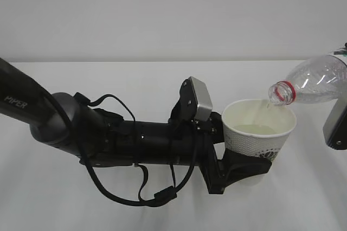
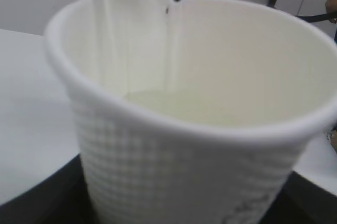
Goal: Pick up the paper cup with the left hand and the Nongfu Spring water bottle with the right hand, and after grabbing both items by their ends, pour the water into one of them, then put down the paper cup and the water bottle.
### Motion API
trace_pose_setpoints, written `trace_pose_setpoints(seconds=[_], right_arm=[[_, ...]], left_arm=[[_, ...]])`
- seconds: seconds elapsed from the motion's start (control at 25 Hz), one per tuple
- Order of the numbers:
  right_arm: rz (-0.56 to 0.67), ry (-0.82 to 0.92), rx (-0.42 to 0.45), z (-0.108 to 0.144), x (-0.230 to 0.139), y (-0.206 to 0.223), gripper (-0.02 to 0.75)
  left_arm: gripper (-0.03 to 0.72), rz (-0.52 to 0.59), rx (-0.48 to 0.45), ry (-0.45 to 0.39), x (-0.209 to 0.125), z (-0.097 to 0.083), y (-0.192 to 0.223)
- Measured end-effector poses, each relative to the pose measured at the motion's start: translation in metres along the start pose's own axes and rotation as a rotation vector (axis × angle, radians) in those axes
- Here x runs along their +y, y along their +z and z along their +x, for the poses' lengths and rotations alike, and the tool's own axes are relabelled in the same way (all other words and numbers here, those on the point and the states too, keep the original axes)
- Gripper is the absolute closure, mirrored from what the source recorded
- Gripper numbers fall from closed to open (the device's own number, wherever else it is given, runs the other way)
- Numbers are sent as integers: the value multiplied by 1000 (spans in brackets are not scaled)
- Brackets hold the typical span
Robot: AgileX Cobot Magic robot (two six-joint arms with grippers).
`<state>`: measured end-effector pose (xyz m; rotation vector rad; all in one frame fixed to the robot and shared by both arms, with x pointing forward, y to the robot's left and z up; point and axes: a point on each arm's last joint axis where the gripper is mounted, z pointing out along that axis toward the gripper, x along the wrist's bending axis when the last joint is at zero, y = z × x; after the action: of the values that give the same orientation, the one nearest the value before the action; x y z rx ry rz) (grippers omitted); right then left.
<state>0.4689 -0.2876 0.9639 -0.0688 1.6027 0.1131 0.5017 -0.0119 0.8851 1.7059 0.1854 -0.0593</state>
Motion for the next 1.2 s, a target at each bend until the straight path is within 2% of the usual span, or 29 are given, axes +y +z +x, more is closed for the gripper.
trace_pose_setpoints(seconds=[1.2], right_arm=[[5, -9, -11, -1, 0, 0, 242]], left_arm=[[151, 0, 0, 0, 0, 0, 0]])
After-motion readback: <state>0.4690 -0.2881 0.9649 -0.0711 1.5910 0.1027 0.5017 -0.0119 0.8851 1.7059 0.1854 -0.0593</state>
